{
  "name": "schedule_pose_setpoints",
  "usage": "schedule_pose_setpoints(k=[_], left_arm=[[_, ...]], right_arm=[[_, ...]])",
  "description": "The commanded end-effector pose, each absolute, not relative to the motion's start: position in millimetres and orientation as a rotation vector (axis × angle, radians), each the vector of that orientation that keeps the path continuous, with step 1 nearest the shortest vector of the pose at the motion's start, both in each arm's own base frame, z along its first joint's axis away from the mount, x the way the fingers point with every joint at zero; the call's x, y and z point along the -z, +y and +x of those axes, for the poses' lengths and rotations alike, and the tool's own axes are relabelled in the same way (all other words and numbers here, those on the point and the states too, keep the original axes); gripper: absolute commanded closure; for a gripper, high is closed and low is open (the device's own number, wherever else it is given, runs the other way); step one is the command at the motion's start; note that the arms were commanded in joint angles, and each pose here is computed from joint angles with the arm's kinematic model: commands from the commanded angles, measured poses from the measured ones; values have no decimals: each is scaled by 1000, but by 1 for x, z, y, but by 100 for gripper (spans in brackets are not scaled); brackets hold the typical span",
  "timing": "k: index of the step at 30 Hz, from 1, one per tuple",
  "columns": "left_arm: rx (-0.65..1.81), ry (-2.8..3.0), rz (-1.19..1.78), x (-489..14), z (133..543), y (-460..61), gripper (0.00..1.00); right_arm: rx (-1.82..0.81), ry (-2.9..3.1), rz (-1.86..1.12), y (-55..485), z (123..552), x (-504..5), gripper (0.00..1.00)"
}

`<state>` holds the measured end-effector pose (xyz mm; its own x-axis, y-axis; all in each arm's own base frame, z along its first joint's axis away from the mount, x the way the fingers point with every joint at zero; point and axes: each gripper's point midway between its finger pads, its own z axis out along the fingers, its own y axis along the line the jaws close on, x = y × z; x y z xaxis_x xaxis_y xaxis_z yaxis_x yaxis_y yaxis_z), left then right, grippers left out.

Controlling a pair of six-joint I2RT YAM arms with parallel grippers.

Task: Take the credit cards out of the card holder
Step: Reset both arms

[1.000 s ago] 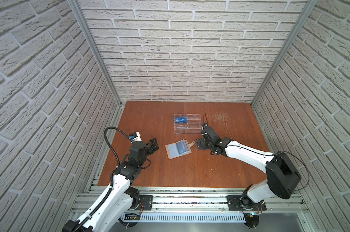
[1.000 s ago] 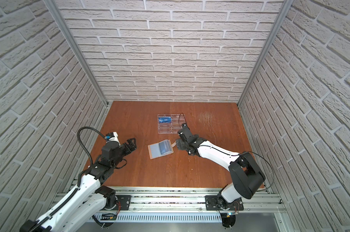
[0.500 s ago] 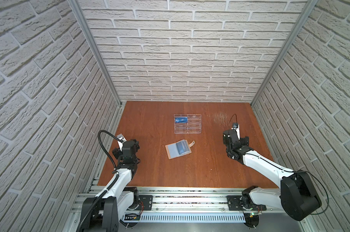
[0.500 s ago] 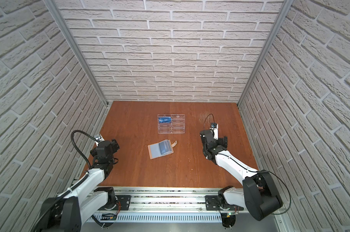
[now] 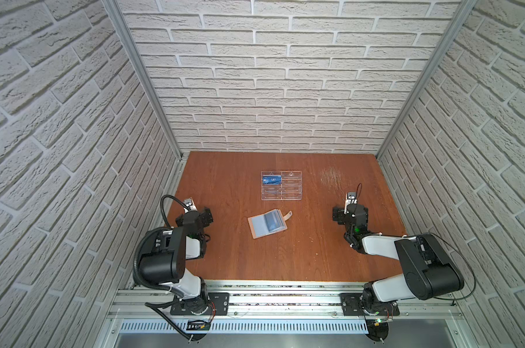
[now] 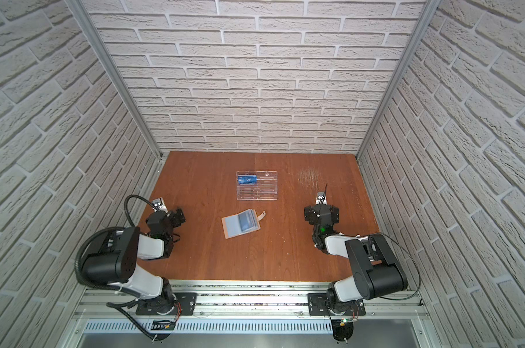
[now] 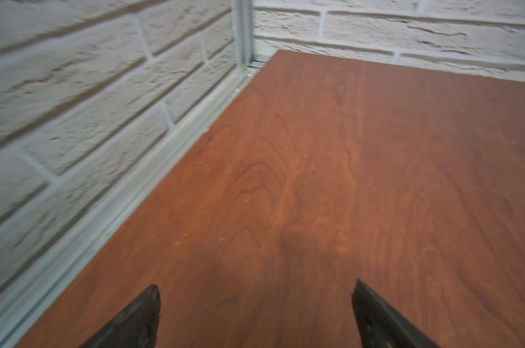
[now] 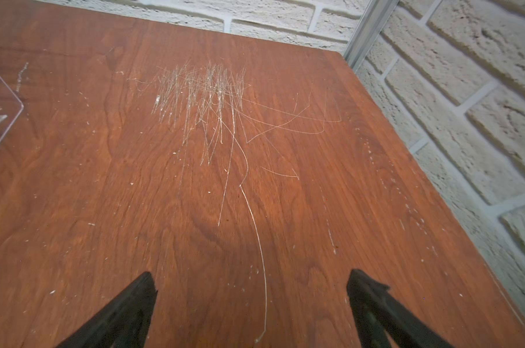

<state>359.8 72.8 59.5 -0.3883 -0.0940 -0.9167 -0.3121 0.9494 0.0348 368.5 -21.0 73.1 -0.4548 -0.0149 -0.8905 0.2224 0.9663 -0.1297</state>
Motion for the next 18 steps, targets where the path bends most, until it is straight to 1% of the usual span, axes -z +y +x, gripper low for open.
schedule_pose_setpoints(k=[1,18], left_arm=[[-188,1883,-153,-91,392,53,2],[-195,1906,-133,-90,393,49,2]], right_arm=[[109,1874,117,-10,381,-97,0],[92,1928,79,-4,383,-97,0]])
